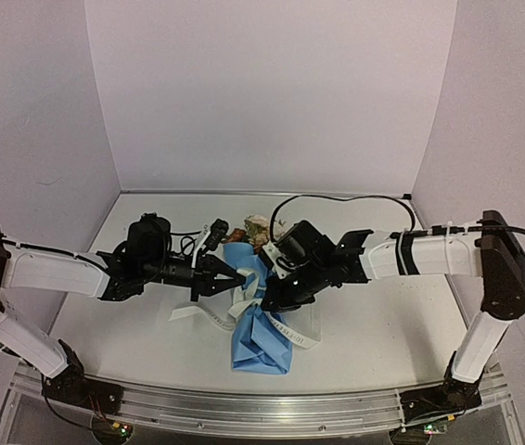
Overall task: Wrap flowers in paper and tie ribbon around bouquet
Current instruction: Cross the half-tied ribbon over the folded bouquet.
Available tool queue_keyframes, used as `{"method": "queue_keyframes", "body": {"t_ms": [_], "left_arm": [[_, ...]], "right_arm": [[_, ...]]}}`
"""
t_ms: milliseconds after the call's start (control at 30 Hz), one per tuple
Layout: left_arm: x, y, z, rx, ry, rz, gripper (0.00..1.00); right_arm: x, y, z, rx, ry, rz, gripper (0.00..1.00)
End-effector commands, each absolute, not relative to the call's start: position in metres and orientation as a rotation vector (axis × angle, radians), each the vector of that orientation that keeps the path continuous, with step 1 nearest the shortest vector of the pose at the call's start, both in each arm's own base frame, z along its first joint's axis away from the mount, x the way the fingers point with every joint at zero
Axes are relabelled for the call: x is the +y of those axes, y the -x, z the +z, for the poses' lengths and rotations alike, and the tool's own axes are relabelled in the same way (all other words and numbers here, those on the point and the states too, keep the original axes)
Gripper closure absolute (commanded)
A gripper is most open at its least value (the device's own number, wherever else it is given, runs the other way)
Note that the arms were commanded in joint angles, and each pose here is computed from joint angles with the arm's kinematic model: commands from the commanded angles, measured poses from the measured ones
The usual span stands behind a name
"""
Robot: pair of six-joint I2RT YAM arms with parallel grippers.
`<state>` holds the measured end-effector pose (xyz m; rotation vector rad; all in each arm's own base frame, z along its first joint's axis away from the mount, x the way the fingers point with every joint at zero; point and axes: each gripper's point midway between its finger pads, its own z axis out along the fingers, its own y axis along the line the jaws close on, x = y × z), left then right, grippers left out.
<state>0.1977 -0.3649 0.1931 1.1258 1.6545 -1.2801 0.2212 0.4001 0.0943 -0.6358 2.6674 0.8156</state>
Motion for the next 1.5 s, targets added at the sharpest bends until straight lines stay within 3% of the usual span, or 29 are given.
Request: {"method": "queue_keyframes", "body": {"t_ms": [0,467,733,933,1167,1333,1467], "left_arm": [[-0.374,-0.197,0.205,1.595,-1.179,-1.235,0.96],[-0.383,-0.149,0.165,1.658,-1.372,-1.084,0.91],[-0.39,-0.126,0.126,1.781,-1.494,-1.034,0.85],[-0.387,-0.124,0.122,1.831,-1.47,-0.992,0.65],[-0.38,-0.137,0.193,1.669,-1.26,-1.01,0.45],[-0.37,-0.14,0.226,1.593,-1.192,-1.011,0.36],[-0.36,-0.169,0.233,1.603,-1.073,-0.907,0.32]], "right_arm": [[0.4,-0.241,0.091,2.682,0.51,0.794,1.0],[0.396,-0.292,0.074,2.643,0.224,0.792,1.0],[0.403,-0.296,0.08,2.614,0.229,0.824,1.0],[0.408,-0.295,0.084,2.608,0.259,0.847,1.0],[0.411,-0.293,0.088,2.604,0.286,0.867,1.0],[0.411,-0.292,0.091,2.597,0.299,0.873,1.0],[0.414,-0.289,0.095,2.585,0.321,0.879,1.0]]}}
